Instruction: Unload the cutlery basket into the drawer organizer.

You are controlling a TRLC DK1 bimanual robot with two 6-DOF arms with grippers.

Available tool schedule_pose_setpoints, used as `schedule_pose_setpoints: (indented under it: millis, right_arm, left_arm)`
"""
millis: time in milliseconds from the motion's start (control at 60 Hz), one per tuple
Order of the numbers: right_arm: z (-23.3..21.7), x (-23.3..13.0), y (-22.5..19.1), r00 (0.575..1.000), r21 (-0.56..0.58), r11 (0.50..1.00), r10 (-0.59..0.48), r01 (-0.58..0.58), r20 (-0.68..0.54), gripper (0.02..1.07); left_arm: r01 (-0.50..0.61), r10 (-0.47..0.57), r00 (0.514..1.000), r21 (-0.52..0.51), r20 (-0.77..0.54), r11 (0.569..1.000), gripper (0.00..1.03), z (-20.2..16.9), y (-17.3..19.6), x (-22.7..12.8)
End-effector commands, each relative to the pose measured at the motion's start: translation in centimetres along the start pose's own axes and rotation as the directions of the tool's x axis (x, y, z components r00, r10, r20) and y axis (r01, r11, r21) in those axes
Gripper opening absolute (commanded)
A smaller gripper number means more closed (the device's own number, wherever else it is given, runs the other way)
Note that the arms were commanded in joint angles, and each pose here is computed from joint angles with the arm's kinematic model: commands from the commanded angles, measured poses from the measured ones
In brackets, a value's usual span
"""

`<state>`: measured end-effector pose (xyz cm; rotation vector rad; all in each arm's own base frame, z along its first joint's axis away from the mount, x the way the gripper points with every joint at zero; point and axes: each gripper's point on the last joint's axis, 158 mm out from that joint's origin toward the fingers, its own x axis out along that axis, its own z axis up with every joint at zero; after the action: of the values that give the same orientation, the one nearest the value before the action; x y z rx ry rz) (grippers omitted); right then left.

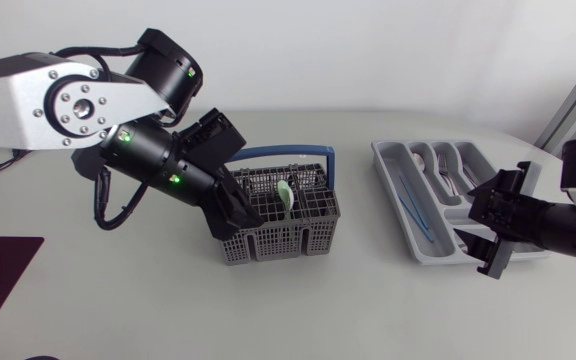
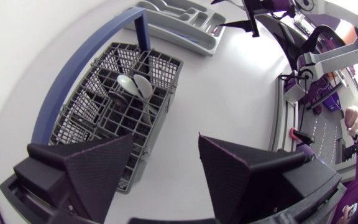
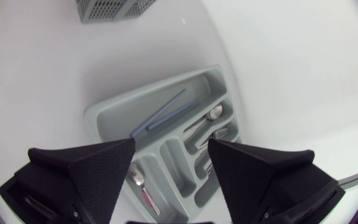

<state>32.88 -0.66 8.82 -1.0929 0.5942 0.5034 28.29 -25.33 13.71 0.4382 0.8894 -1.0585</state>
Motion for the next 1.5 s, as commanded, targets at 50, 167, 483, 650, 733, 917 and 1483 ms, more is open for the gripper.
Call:
schedule_pose_setpoints:
  millis: [50, 167, 483, 650, 733, 917, 1483]
  right_arm:
    - [4.0, -0.8, 0.0, 0.996, 0.115, 0.993, 0.024, -0.033, 0.080, 0.89]
    - [6.7, -1.3, 0.8, 0.988, 0.150, 0.986, 0.049, -0.071, 0.145, 0.89]
    - [10.5, -1.9, 3.1, 0.964, 0.212, 0.964, 0.109, -0.162, 0.243, 0.89]
    - [10.2, -1.7, 4.0, 0.960, 0.221, 0.959, 0.123, -0.180, 0.251, 0.89]
    - [10.2, -1.6, 4.4, 0.957, 0.220, 0.956, 0.134, -0.193, 0.259, 0.89]
    - [10.0, -1.6, 4.8, 0.953, 0.222, 0.953, 0.146, -0.207, 0.264, 0.89]
    - [9.4, -1.7, 5.7, 0.945, 0.220, 0.949, 0.158, -0.225, 0.285, 0.89]
  left_arm:
    - [0.008, -0.008, 1.000, -0.014, -0.020, 1.000, 0.90, -0.9, -0.4, 0.3]
    - [0.007, -0.007, 1.000, -0.017, -0.012, 1.000, 0.90, -0.6, -0.2, 0.7]
    - [0.021, -0.018, 0.999, -0.074, 0.033, 0.997, 0.91, 1.2, -0.6, 1.8]
    - [0.044, -0.037, 0.999, -0.182, 0.039, 0.982, 0.91, 1.2, 0.7, 3.3]
    - [0.039, -0.030, 0.998, -0.225, 0.046, 0.974, 0.91, 1.4, 1.3, 3.6]
    - [-0.057, 0.080, 0.995, -0.340, 0.054, 0.939, 0.90, 1.8, 3.6, 3.7]
    - [-0.237, 0.259, 0.966, -0.462, -0.017, 0.854, 0.90, 1.2, 6.0, 4.3]
